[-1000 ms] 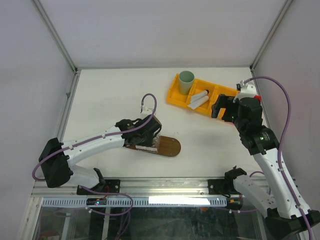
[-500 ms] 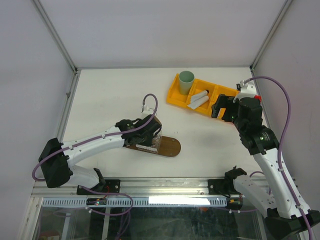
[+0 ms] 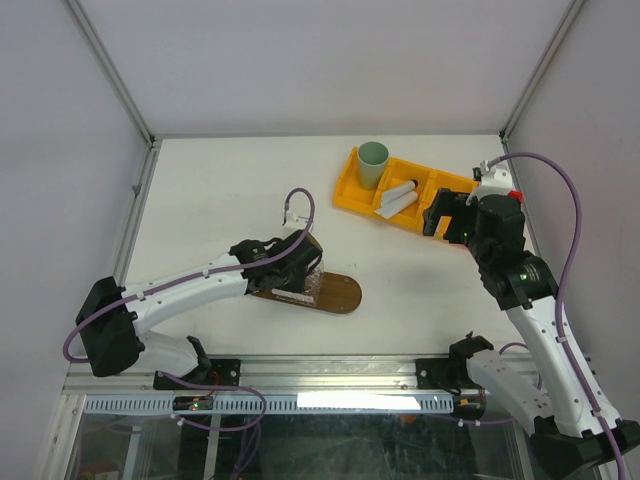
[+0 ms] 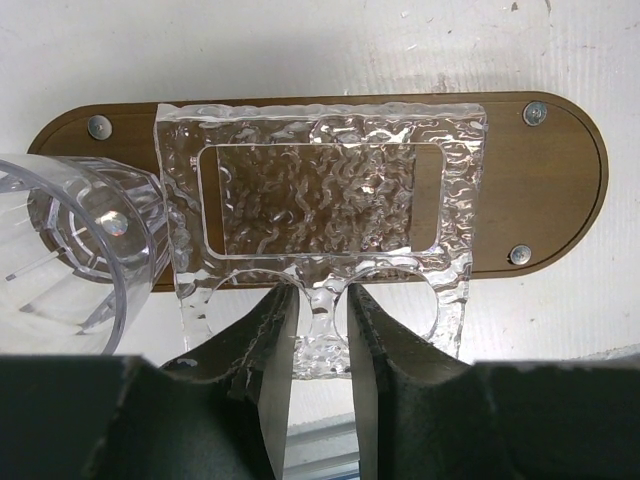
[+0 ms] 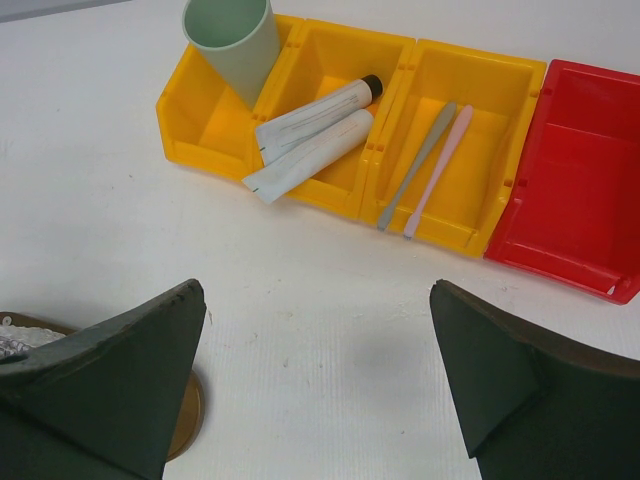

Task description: Prepare toiletry sets of a toothbrush and toothpaste on the tray

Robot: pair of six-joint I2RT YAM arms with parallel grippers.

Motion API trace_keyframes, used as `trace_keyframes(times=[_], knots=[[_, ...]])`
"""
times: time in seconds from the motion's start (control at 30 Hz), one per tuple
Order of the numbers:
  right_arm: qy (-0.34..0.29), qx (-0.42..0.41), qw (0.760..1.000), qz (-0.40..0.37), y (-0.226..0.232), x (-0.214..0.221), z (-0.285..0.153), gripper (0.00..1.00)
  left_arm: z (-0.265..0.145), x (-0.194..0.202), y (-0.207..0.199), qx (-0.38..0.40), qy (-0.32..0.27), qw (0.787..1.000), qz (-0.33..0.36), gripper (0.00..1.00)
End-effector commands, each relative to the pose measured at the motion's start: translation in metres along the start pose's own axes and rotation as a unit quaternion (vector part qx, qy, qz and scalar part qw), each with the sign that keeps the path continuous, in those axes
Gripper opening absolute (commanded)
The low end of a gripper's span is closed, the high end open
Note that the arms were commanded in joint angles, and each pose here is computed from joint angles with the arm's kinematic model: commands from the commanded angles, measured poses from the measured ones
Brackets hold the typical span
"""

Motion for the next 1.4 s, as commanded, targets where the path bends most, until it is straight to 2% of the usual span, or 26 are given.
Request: trace_keyframes(times=[0.0, 0.17, 0.5, 0.83, 1.03, 1.13, 1.17, 1.3, 1.37], knots=[[-0.033, -0.005, 0.999, -0.001, 0.002, -0.014, 0.000, 0.99, -0.005, -0.011, -0.001, 0.002, -0.018, 0.999, -0.027, 0.30], [-0.031, -0.004, 0.999, -0.002, 0.002, -0.014, 0.000, 0.99, -0.009, -0.014, -0.003, 0.010, -0.023, 0.999, -0.035, 0.38], [-0.031, -0.005, 1.000, -0.001, 0.002, -0.013, 0.001, 0.99, -0.025, -0.025, -0.009, 0.035, -0.037, 0.998, -0.046, 0.41], [-0.031, -0.005, 0.999, -0.001, 0.003, -0.013, 0.001, 0.99, -0.054, -0.044, -0.015, 0.076, -0.064, 0.994, -0.045, 0.51], [-0.017, -0.009, 1.000, -0.003, 0.005, -0.009, 0.007, 0.99, -0.111, -0.094, -0.020, 0.104, -0.137, 0.985, -0.006, 0.70], [-0.008, -0.015, 1.000, 0.000, 0.007, -0.005, 0.011, 0.99, -0.148, -0.129, -0.033, 0.146, -0.193, 0.970, 0.018, 0.86], [-0.003, -0.016, 1.000, 0.002, 0.008, -0.002, 0.013, 0.99, -0.159, -0.142, -0.037, 0.159, -0.215, 0.963, 0.029, 0.97], [0.029, -0.001, 0.999, 0.020, 0.008, 0.008, 0.025, 0.99, -0.185, -0.200, -0.043, 0.156, -0.308, 0.937, 0.060, 0.99], [0.042, 0.010, 0.999, 0.034, 0.009, 0.010, 0.031, 0.99, -0.192, -0.230, -0.041, 0.149, -0.349, 0.924, 0.053, 0.99]])
Point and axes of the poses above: each gripper's point midway between its finger pads, its own z axis out along the fingers, its own y axis along the line the jaws close on, x = y × z, the point moved 4 cm from there along -z, back along the fingers, and after that the axes turned 4 degrees about -z, right-handed, at the moved point
